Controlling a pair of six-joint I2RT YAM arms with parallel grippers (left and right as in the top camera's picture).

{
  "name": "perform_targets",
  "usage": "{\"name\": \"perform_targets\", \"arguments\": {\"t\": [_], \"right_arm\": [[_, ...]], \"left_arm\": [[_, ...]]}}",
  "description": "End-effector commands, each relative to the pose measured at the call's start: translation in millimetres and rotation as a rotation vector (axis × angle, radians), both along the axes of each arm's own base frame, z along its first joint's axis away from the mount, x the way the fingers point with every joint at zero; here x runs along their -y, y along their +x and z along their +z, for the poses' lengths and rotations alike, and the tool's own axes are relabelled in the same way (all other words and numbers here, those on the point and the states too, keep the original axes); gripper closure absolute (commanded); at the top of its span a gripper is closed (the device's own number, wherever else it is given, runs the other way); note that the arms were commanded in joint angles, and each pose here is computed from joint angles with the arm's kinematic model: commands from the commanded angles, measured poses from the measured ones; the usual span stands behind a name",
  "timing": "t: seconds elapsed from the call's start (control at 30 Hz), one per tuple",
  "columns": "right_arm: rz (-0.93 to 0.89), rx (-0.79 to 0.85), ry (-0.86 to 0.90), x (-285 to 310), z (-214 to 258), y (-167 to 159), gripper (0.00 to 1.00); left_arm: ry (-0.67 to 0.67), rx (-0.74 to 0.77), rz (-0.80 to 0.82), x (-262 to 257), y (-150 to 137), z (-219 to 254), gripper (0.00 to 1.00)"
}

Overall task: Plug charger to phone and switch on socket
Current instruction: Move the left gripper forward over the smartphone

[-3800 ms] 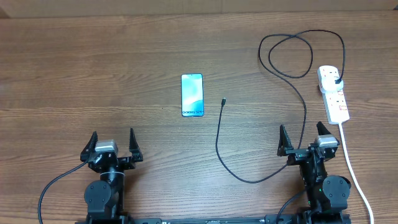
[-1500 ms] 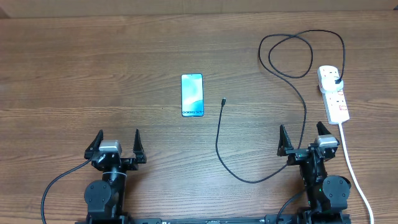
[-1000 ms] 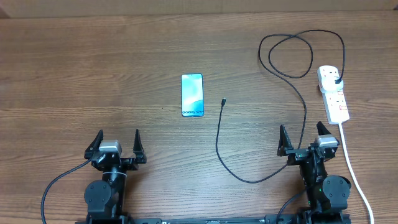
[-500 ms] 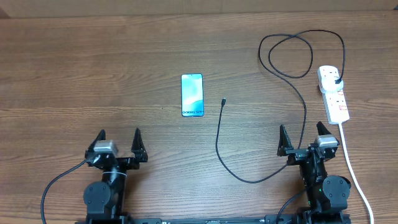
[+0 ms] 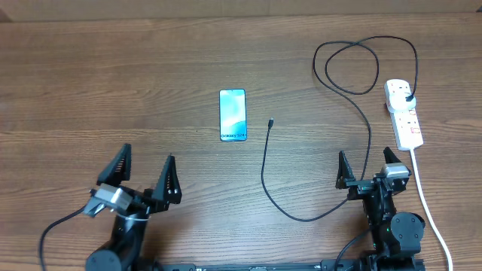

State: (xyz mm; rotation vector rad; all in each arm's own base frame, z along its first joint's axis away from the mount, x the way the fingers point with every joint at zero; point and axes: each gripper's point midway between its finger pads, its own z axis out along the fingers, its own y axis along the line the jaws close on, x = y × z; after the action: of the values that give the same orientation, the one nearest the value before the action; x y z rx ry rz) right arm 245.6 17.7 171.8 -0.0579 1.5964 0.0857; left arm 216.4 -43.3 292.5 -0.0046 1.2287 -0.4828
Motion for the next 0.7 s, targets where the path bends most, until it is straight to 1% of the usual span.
{"name": "perform_targets", "arguments": {"t": [0.0, 0.07, 0.17, 0.23, 0.3, 0.37, 0.47, 0.5, 0.6, 0.63, 0.67], "right_arm": [[-0.001, 0.005, -0.004, -0.2, -1.6, 0.2, 0.00], [-0.001, 0.005, -0.004, -0.2, -1.6, 0.2, 0.00], [-0.001, 0.005, -0.004, -0.1, -1.6, 0.2, 0.00], [-0.001, 0.005, -0.004, -0.2, -1.6, 0.2, 0.00], [-0.001, 0.005, -0.004, -0.2, -1.6, 0.2, 0.00], [-0.001, 0.005, -0.004, -0.2, -1.6, 0.2, 0.00], [-0.001, 0.005, -0.004, -0.2, -1.6, 0.2, 0.00], [-0.001, 0.005, -0.004, -0.2, -1.6, 0.2, 0.00], [-0.001, 0.005, -0.004, -0.1, -1.6, 0.2, 0.00], [-0.001, 0.005, -0.004, -0.2, -1.6, 0.2, 0.00], [-0.001, 0.005, -0.004, -0.2, -1.6, 0.2, 0.00]], "left_arm": [[0.074, 0.061, 0.127, -15.3, -20.9, 62.3, 0.00], [0.054, -0.031, 0.195, -28.1, -19.3, 72.4, 0.00], [0.087, -0.205, 0.189, -27.4, -13.3, 80.7, 0.00], [0.152, -0.322, 0.151, -20.3, -6.7, 85.9, 0.00], [0.204, -0.416, 0.057, -5.0, -2.3, 94.7, 0.01], [0.216, -0.456, -0.106, 20.5, 1.4, 114.0, 0.01], [0.231, -0.412, -0.269, 45.9, 1.6, 139.9, 0.00], [0.233, -0.408, -0.292, 49.3, 6.6, 149.6, 0.00], [0.222, -0.473, -0.281, 46.4, 22.9, 150.7, 0.00], [0.215, -0.528, -0.270, 43.8, 29.9, 145.0, 0.00], [0.201, -0.648, -0.249, 38.6, 40.6, 129.3, 0.00]]}}
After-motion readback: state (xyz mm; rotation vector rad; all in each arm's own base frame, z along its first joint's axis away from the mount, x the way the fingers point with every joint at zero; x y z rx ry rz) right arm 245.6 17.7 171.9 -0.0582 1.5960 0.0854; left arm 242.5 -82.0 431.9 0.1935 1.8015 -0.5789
